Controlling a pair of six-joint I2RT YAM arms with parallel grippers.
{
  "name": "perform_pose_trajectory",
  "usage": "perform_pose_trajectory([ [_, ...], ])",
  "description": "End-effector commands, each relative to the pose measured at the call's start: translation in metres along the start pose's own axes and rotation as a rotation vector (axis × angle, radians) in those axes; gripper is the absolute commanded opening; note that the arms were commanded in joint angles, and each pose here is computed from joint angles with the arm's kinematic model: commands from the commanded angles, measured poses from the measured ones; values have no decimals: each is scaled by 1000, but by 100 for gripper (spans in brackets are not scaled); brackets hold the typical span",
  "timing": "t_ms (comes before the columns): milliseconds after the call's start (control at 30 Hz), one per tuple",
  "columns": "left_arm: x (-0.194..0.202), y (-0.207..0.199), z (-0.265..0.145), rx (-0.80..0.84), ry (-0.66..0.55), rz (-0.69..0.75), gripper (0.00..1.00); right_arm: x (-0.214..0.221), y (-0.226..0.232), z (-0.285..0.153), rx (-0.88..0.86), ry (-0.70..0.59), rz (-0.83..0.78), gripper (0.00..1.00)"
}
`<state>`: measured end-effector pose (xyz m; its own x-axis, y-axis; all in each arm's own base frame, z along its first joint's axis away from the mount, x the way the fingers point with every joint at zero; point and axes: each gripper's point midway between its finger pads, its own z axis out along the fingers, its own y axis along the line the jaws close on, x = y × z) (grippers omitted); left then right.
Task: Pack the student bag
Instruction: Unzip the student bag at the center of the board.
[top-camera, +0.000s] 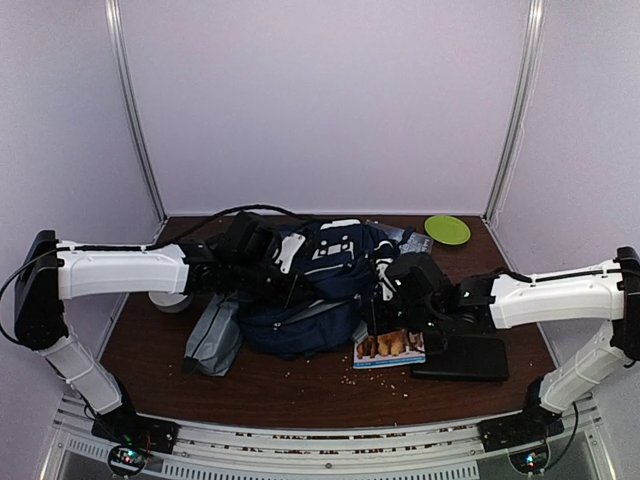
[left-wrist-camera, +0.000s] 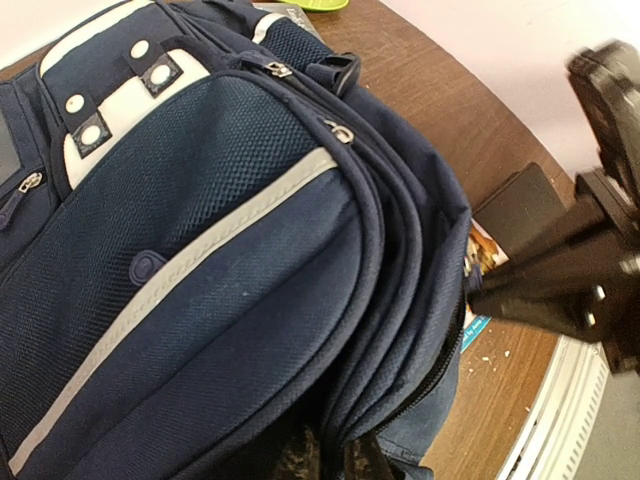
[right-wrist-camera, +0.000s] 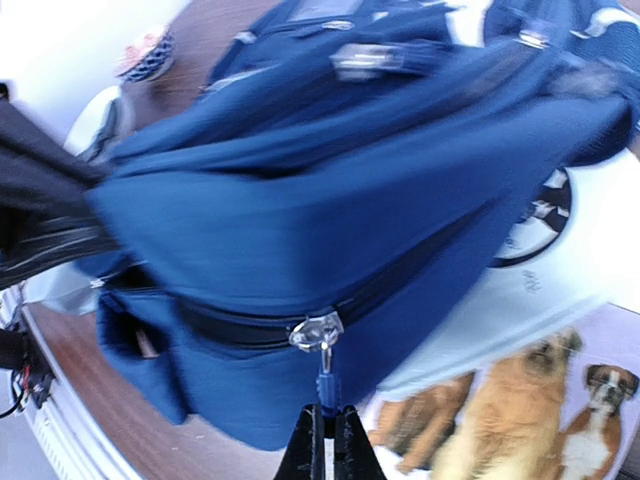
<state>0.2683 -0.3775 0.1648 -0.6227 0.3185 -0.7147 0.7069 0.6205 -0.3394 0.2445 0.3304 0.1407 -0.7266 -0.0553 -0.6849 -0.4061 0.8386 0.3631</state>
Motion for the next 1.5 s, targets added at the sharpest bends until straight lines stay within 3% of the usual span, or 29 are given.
perform_pose_trajectory([
  [0,-12,-15,-21,40,-65,54,0,1,-43,-5,117,-7,65,0],
  [433,-4,-13,-48,8,-80,120,0,-5,-85,13,189,-8,143,0],
  [633,-6,-14,-40,16,-76,111,0,-9,-56,11,23,-5,133,0],
  [667,-7,-15,-38,20,-75,111,0,-12,-54,7,12,-15,141,7],
  [767,-18,-18,-32,31,-86,112,0,-19,-53,-11,7,-47,163,46],
  [833,-23,-18,-25,32,-86,109,0,-25,-53,-26,4,-77,187,55],
  [1000,-38,-23,-10,59,-101,83,0,-22,-63,-47,-10,-136,304,62],
  [1300,-81,-50,25,122,-131,71,0,-7,-92,-59,5,-260,476,63],
  [1333,-85,-53,26,119,-129,81,6,-7,-93,-61,4,-263,472,63],
  [1467,-89,-51,7,82,-147,103,60,-14,-76,-66,-40,-227,405,64],
])
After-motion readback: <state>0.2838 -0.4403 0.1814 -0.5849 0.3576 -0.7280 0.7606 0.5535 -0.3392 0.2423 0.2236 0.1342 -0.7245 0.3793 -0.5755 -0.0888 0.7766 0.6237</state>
